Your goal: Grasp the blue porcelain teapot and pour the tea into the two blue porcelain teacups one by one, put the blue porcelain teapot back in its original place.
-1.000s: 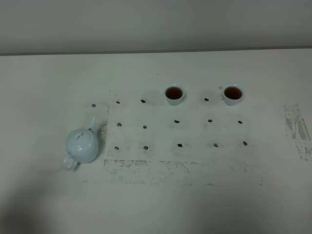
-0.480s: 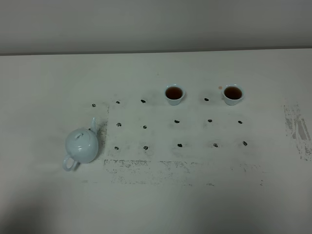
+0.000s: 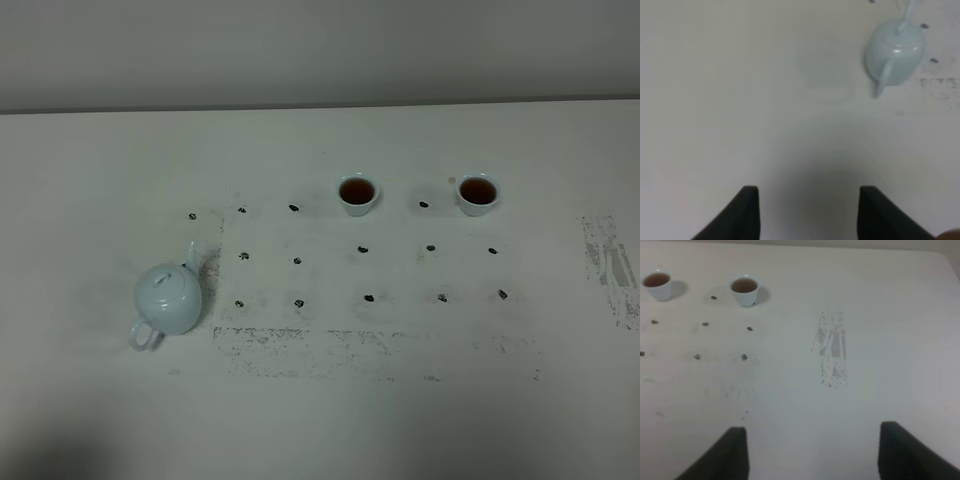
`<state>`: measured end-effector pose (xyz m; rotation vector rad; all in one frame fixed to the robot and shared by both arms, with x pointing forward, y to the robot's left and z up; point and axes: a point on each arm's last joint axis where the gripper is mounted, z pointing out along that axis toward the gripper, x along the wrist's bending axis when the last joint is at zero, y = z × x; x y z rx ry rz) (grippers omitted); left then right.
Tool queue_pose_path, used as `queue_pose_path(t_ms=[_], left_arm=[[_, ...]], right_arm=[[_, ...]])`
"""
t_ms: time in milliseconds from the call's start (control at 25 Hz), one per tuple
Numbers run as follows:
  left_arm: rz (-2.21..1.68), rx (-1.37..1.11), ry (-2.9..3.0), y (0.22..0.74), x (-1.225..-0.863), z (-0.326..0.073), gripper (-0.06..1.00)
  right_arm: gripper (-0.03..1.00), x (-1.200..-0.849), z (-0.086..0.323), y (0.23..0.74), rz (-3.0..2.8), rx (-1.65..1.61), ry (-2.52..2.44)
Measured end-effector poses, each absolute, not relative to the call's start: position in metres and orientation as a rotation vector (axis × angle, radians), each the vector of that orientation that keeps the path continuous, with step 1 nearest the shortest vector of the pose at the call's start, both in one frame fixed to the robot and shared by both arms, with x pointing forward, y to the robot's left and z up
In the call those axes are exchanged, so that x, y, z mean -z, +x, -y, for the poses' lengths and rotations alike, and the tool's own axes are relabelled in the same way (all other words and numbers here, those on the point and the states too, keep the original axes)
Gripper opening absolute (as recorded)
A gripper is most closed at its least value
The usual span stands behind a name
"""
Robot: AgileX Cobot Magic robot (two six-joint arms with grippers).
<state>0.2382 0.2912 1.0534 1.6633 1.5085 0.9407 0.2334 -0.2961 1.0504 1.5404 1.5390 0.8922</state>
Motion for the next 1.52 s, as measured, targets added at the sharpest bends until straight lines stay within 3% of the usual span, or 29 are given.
queue_pose_path(t_ms=[1520], left_arm=[[-1.373, -0.912, 1.699, 0.2307, -1.0528, -0.2913, 0.43]], right_arm=[[0.57, -1.0504, 0.2961, 0.2334, -1.539, -0.892, 1.540]])
